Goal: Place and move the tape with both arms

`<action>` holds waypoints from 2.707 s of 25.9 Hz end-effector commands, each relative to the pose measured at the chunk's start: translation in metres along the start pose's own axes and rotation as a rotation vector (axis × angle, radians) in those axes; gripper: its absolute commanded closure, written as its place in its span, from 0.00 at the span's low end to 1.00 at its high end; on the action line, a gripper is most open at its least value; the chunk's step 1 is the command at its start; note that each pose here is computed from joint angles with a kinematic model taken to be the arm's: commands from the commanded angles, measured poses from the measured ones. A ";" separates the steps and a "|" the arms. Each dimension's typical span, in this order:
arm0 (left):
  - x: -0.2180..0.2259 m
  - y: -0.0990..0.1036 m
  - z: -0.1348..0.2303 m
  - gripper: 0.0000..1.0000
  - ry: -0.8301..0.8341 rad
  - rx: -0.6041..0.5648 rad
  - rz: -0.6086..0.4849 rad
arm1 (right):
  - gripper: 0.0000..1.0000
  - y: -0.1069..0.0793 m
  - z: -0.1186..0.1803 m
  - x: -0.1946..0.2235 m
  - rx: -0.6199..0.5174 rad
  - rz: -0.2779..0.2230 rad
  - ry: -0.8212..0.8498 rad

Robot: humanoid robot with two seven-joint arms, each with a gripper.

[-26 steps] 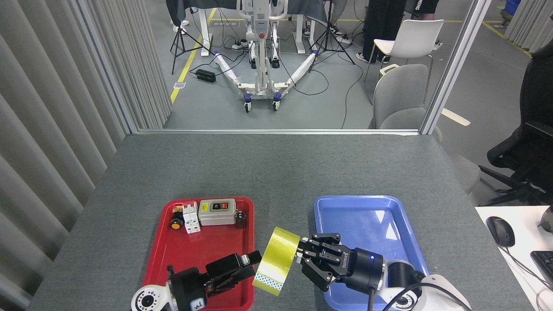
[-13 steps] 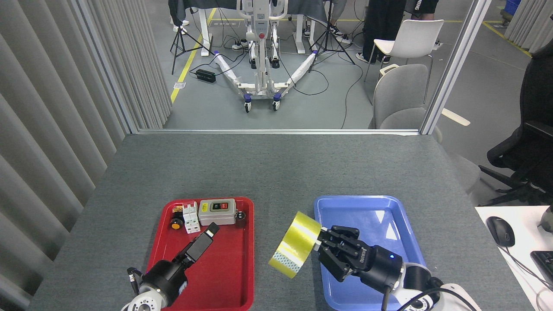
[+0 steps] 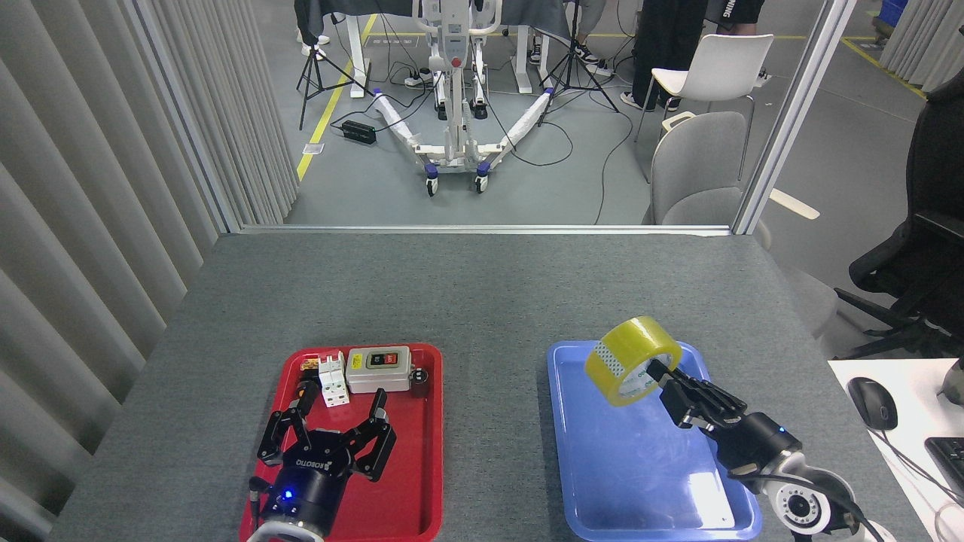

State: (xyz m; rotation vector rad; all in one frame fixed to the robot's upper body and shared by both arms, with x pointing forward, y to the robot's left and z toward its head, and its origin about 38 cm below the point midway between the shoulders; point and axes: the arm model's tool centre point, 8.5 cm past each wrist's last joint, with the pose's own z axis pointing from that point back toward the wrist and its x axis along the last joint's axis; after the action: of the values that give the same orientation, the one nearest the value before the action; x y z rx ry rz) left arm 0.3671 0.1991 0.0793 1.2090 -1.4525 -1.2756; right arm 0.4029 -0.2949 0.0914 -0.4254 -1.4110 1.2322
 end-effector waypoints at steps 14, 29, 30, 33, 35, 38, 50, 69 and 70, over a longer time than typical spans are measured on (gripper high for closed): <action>-0.006 -0.013 0.017 0.00 0.053 -0.070 0.072 | 0.75 0.025 -0.004 -0.032 0.542 -0.061 0.459; -0.026 -0.014 0.033 0.00 0.142 -0.064 0.069 | 0.70 0.030 -0.030 -0.058 0.590 -0.125 0.538; -0.030 -0.013 0.033 0.00 0.150 -0.062 0.065 | 0.68 0.032 -0.031 -0.056 0.589 -0.125 0.532; -0.036 -0.012 0.033 0.00 0.161 -0.057 0.060 | 0.61 0.034 -0.032 -0.057 0.593 -0.124 0.524; -0.038 -0.012 0.034 0.00 0.158 -0.058 0.052 | 0.53 0.031 -0.034 -0.055 0.579 -0.122 0.502; -0.039 -0.012 0.035 0.00 0.158 -0.060 0.048 | 0.46 0.026 -0.036 -0.054 0.549 -0.110 0.486; -0.038 -0.012 0.035 0.00 0.150 -0.059 0.047 | 0.01 -0.005 -0.045 -0.041 0.326 -0.012 0.415; -0.056 -0.007 0.030 0.00 0.141 -0.055 -0.008 | 0.01 -0.002 0.049 -0.026 -0.453 0.558 0.341; -0.055 -0.005 0.028 0.00 0.140 -0.047 -0.008 | 0.01 0.002 0.055 -0.027 -0.453 0.568 0.338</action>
State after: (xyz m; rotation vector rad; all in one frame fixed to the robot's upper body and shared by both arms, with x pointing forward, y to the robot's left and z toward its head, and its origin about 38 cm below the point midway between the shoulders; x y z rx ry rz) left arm 0.3475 0.2598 0.0679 1.2428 -1.3028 -1.2070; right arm 0.3796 -0.3378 0.0905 -1.3068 -1.2709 1.1949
